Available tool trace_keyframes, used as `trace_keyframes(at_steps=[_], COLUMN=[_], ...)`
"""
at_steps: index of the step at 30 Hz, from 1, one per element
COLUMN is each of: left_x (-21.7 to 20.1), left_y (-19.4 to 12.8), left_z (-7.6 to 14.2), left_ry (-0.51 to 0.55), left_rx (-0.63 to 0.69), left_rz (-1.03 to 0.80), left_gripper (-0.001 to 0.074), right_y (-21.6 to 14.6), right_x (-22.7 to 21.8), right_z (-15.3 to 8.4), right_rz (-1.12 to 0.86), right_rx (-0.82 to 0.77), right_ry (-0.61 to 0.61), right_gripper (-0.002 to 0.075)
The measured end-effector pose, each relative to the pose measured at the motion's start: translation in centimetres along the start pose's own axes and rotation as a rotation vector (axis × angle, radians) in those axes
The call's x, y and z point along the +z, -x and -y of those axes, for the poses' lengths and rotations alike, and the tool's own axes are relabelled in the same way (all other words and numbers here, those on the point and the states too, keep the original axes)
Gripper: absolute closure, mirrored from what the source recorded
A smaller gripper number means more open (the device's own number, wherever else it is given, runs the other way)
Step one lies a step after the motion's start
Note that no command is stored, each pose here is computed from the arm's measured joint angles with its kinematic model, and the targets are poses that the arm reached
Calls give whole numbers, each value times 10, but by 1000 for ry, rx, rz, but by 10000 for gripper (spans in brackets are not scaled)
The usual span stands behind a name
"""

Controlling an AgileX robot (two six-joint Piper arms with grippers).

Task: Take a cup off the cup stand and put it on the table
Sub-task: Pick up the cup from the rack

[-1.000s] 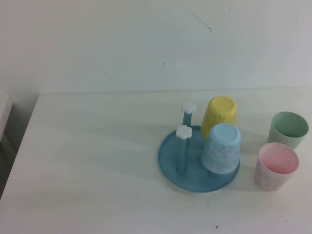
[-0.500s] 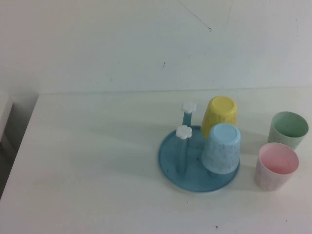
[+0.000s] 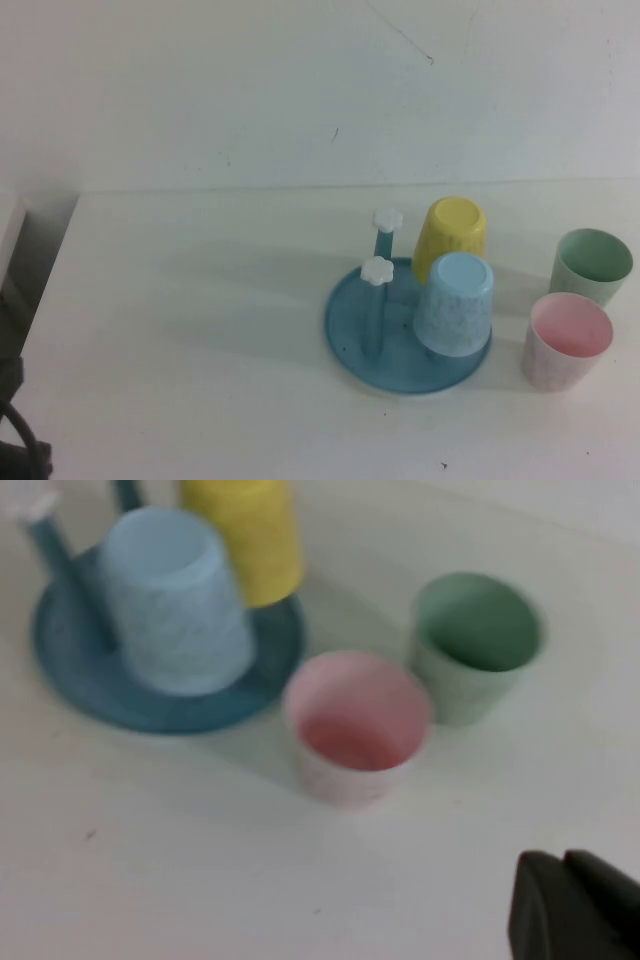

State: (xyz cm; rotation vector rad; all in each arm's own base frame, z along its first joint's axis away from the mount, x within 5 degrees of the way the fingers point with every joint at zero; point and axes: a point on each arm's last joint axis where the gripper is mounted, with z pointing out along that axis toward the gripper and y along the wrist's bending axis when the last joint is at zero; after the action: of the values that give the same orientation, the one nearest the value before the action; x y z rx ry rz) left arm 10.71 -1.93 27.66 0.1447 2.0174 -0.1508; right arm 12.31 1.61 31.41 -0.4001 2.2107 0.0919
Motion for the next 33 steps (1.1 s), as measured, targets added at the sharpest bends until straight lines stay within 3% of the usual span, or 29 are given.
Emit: trace_keyframes(at_steps=[5, 10, 15, 25, 29, 33], left_x=[10, 12, 12, 12, 12, 12], left_y=[-1, -2, -4, -4, -4, -3], left_z=[11, 13, 14, 16, 17, 18], left_ry=[-103, -126, -135, -158, -163, -176], left_rx=[62, 85, 100, 49, 37, 3], left_rz=[-41, -54, -80, -84, -83, -77], left_gripper=[738, 738, 738, 738, 738, 738], right_y=[20, 40, 61, 88, 94, 110], right_x=[38, 77, 99, 130, 145, 154], right_z=[-5, 0, -10, -66, -76, -79], right_rz=[-102, -122, -111, -131, -208, -224], right_rx=[-164, -136, -185, -503, -615, -619], right_ry=[292, 433, 484, 555, 532, 540], right_gripper=[729, 729, 729, 729, 728, 685])
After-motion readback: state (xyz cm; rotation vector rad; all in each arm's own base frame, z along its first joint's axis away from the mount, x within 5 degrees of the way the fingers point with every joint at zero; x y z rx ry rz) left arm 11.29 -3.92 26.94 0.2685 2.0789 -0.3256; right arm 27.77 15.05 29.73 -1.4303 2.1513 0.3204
